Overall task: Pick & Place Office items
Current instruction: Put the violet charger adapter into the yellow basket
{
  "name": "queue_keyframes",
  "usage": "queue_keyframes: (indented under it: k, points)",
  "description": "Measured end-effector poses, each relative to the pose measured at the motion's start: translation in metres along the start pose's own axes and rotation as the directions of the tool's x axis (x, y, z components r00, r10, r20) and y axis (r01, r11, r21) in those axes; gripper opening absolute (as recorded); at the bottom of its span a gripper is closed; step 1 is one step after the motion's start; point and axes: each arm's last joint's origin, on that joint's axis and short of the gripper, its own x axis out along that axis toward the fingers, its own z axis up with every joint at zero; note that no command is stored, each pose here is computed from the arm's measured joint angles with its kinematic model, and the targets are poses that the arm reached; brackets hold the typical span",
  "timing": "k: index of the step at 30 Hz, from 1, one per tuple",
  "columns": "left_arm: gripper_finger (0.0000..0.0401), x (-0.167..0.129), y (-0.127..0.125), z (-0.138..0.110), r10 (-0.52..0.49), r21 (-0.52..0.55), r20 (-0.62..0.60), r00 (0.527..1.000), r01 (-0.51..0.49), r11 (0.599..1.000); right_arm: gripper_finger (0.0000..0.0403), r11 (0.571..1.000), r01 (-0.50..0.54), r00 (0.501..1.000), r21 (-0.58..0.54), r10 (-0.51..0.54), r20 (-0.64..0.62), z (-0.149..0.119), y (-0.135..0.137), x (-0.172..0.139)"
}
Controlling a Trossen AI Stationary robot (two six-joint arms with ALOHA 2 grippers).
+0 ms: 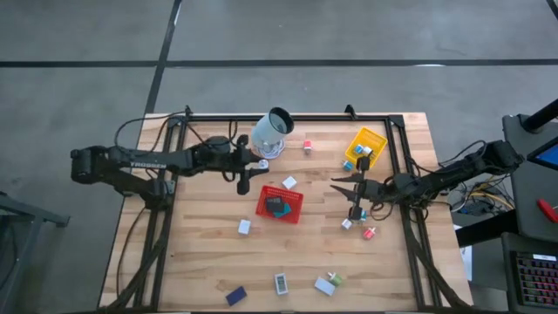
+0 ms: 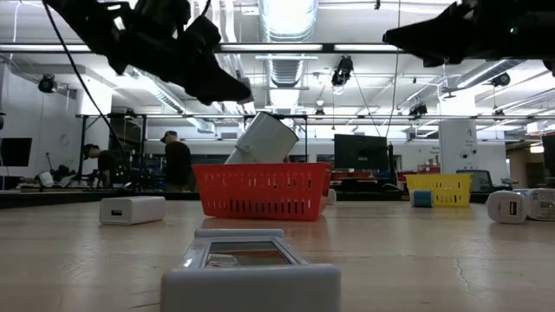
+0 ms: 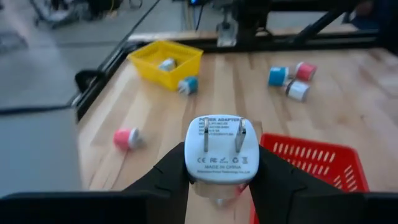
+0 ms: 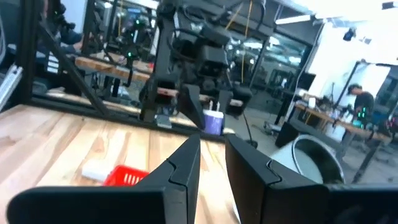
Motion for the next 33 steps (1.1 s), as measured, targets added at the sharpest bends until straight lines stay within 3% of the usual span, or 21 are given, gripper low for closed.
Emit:
queue_keyframes:
  k: [5,13,25,33]
  points:
    - [0.0128,0.014,-0.001,-0.010,-0.045,0.020,0.074,0.996,0.044,0.999,0.0071,1.000,-0.010,1.000,0.017,0.010,-0.026,-0.006,-0.008,0.004]
    - [0.0128,0.045,0.001,-0.019,-0.083,0.036,0.064,0.994,0.081,0.996,0.0071,0.993,0.044,0.996,0.112,-0.035,-0.087,-0.021,-0.026,0.014]
    - [0.0128,0.087,0.005,0.003,-0.185,0.110,0.108,0.977,0.173,0.979,0.0170,0.994,0.067,0.981,0.089,-0.049,-0.190,-0.032,-0.031,0.051]
    - [0.0128,0.109,0.005,0.001,-0.209,0.130,0.092,0.974,0.197,0.972,0.0234,0.995,0.060,0.965,0.086,-0.036,-0.261,-0.035,-0.027,0.075]
